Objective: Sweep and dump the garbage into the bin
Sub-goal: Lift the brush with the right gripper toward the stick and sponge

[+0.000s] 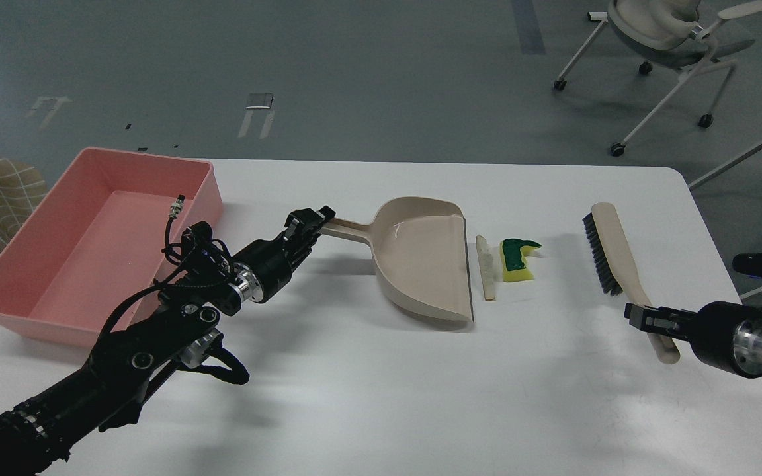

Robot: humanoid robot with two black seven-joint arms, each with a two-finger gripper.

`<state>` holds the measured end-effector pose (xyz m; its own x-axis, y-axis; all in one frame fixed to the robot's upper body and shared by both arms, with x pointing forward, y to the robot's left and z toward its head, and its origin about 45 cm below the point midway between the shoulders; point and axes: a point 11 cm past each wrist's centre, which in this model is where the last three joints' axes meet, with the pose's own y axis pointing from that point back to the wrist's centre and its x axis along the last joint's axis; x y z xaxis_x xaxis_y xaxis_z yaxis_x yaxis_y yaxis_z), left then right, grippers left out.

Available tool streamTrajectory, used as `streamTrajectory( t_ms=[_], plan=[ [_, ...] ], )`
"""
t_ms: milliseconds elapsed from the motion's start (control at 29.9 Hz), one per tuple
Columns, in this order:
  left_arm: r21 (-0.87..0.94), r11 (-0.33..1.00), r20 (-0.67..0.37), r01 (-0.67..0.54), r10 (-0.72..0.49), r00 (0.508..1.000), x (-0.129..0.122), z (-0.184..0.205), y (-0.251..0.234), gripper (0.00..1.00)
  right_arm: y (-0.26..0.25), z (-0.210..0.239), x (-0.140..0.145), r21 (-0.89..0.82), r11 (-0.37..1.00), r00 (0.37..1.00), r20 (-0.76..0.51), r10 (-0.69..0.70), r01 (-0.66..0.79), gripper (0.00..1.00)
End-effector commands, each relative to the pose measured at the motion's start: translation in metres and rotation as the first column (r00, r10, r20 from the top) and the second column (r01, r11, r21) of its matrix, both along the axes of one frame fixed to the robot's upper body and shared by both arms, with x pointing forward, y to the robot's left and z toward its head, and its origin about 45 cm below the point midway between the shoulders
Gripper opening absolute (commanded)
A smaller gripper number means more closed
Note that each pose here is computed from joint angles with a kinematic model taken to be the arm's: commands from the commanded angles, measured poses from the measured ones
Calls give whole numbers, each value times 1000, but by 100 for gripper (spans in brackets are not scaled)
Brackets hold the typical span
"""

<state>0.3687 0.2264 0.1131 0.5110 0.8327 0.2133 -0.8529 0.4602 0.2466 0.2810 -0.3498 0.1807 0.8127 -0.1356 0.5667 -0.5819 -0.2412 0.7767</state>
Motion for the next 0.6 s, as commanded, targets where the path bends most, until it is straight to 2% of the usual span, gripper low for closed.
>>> streamTrajectory(
  t_ms=[0,301,568],
  plan=[
    [-7,1000,5,2,-1,1000,0,0,-3,10,2,-3,-2,3,1000,1000,-10,5,-5,0],
    [-11,1000,4,3,-3,1000,-1,0,-5,10,21,-9,0,53,998,1000,-8,18,-18,0],
    [-10,1000,4,1,-1,1000,0,0,-4,11,62,-23,-1,156,987,999,-21,50,-46,0]
  ],
)
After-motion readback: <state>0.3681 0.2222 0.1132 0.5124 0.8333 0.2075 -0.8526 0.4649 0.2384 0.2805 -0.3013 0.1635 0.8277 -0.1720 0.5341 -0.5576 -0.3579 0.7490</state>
